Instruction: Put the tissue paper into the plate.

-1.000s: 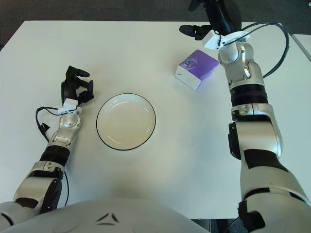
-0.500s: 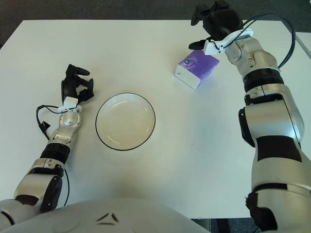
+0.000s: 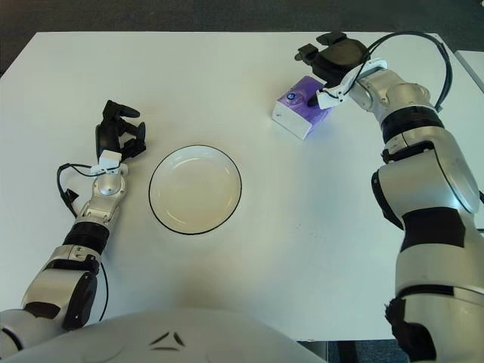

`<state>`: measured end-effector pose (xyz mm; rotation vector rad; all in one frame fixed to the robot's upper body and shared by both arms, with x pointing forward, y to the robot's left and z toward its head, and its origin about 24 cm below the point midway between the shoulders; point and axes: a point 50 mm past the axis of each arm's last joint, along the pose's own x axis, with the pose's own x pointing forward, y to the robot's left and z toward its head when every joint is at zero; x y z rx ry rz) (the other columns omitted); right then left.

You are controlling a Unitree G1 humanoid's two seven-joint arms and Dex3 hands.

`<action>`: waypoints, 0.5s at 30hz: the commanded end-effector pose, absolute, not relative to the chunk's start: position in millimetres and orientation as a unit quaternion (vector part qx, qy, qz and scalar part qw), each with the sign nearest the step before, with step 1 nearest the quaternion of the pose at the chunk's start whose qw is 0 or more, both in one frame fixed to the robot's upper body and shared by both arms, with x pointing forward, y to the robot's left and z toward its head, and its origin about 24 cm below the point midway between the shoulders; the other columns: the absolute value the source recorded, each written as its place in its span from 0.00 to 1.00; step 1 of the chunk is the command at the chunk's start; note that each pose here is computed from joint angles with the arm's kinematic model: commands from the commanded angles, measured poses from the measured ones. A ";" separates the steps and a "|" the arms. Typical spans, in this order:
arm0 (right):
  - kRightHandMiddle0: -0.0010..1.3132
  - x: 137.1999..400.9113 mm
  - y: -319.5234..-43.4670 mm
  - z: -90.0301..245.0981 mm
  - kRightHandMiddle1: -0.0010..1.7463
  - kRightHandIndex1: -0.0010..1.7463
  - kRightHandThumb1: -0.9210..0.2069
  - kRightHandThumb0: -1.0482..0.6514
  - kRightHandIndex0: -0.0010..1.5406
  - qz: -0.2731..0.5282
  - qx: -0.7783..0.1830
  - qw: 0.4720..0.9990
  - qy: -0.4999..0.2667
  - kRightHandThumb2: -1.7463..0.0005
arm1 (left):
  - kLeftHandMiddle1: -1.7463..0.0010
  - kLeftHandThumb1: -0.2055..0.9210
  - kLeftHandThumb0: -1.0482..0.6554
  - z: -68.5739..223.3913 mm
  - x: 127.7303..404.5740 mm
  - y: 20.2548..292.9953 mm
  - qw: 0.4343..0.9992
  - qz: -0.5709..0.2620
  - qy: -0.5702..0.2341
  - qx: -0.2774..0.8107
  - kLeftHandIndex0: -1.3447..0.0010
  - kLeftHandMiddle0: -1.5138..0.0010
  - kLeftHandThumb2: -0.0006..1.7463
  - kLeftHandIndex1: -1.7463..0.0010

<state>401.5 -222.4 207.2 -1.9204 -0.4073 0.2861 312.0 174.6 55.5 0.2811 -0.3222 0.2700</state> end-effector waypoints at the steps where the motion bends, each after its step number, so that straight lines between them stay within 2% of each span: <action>1: 0.00 400.1 -220.9 196.4 0.22 0.01 0.03 0.00 0.03 0.152 -0.820 0.529 -0.158 0.97 | 0.06 0.78 0.39 -6.1 280.4 169.7 0.980 0.126 -0.036 0.148 0.72 0.48 0.47 0.03; 7: 0.00 400.1 -220.6 192.4 0.17 0.00 0.04 0.01 0.01 0.190 -0.836 0.500 -0.124 0.98 | 0.05 0.78 0.39 -7.6 279.7 170.5 0.980 0.127 -0.031 0.147 0.71 0.48 0.47 0.03; 15: 0.00 400.8 -218.4 191.4 0.15 0.00 0.04 0.03 0.00 0.210 -0.836 0.498 -0.098 0.98 | 0.04 0.78 0.39 -8.8 279.4 171.1 0.980 0.130 -0.028 0.149 0.71 0.48 0.47 0.03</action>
